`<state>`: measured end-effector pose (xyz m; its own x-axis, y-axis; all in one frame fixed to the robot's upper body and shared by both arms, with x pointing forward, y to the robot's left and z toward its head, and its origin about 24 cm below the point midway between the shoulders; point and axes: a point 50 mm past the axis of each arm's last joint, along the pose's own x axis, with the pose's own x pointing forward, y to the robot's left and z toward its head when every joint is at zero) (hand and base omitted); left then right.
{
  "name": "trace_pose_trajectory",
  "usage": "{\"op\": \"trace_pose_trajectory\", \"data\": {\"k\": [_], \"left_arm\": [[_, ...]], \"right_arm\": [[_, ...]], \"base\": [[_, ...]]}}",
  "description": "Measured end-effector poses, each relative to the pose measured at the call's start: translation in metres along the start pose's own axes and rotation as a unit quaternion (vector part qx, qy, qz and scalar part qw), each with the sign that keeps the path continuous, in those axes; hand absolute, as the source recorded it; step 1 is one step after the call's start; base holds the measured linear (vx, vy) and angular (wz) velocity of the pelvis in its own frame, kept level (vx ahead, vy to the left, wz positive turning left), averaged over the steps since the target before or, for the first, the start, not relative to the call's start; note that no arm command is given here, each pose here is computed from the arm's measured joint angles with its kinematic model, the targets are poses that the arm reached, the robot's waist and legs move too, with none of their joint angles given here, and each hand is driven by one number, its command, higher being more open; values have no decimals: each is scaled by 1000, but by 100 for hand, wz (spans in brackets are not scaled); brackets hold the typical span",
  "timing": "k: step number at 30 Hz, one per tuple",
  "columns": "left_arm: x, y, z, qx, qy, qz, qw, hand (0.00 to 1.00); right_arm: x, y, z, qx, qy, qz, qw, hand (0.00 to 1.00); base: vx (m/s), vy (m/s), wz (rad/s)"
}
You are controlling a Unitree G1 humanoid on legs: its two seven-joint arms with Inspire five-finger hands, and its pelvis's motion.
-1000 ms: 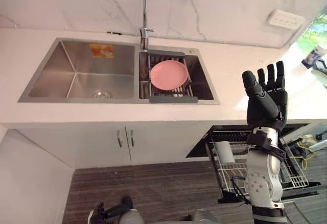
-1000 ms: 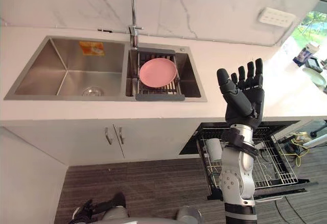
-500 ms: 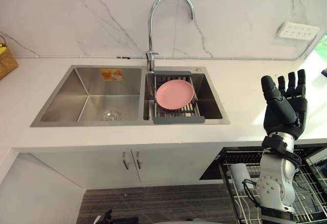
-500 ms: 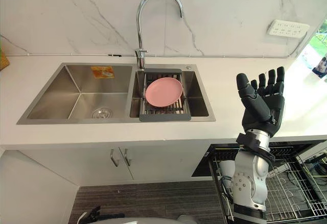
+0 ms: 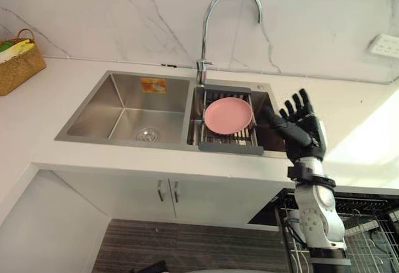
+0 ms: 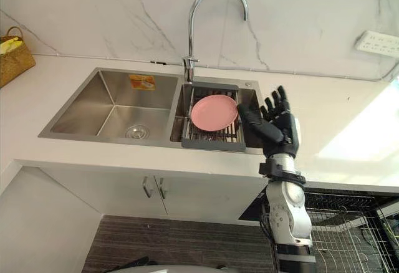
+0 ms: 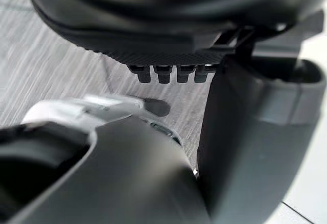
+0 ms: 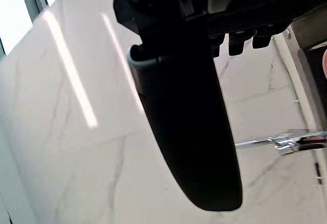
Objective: Walk over to the sink, pick up the cup, carry it to the dishwasher, place the cup inside the dishwasher, then close the dishwasher door
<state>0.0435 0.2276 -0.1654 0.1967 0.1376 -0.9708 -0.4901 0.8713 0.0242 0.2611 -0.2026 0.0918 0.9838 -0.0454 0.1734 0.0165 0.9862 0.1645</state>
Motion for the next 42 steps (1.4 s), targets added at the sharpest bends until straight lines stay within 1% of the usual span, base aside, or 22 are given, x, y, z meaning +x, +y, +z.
{"op": "trace_pose_trajectory", "data": {"k": [2, 5, 6, 8, 10, 15, 21, 29, 34, 40, 42], "left_arm": [[0, -2, 1, -6, -2, -12, 1000, 100], [-1, -8, 6, 5, -14, -30, 999, 100], [-1, -8, 6, 5, -14, -31, 999, 100], [-1, -9, 4, 4, -6, -32, 999, 100], [-2, -5, -4, 2, 9, -25, 1000, 100], [-2, -1, -7, -7, 14, -20, 1000, 100], [-2, -1, -8, -20, 17, -19, 999, 100], [-2, -4, -5, -20, 10, -25, 999, 100], [-3, -5, -2, -17, 4, -29, 999, 100], [-3, -7, -1, -17, 0, -31, 999, 100], [-3, -8, 0, -15, -3, -32, 999, 100]], "right_arm": [[9, 0, 2, -110, 8, 38, 993, 100], [24, -8, 5, -203, 19, 47, 978, 100], [26, -9, 5, -212, 20, 47, 976, 100], [36, -17, 12, -283, 20, 39, 958, 100], [45, -15, 17, -312, 17, 41, 949, 100], [58, -23, 23, -399, 30, 45, 916, 100], [66, -37, 7, -450, 88, 49, 887, 100], [66, -45, -18, -491, 154, 72, 855, 100], [75, -46, -14, -502, 154, 67, 848, 100], [77, -45, -21, -529, 165, 68, 830, 100], [77, -48, -23, -549, 163, 54, 818, 100]], "base": [[24, -1, -11], [-21, 9, -5], [-42, 8, -1], [-41, 7, -4], [-39, -2, -4], [-12, -9, 8], [25, -2, 9], [12, 3, 7], [-5, 7, 11], [1, 2, 2], [4, 4, 3]]}}
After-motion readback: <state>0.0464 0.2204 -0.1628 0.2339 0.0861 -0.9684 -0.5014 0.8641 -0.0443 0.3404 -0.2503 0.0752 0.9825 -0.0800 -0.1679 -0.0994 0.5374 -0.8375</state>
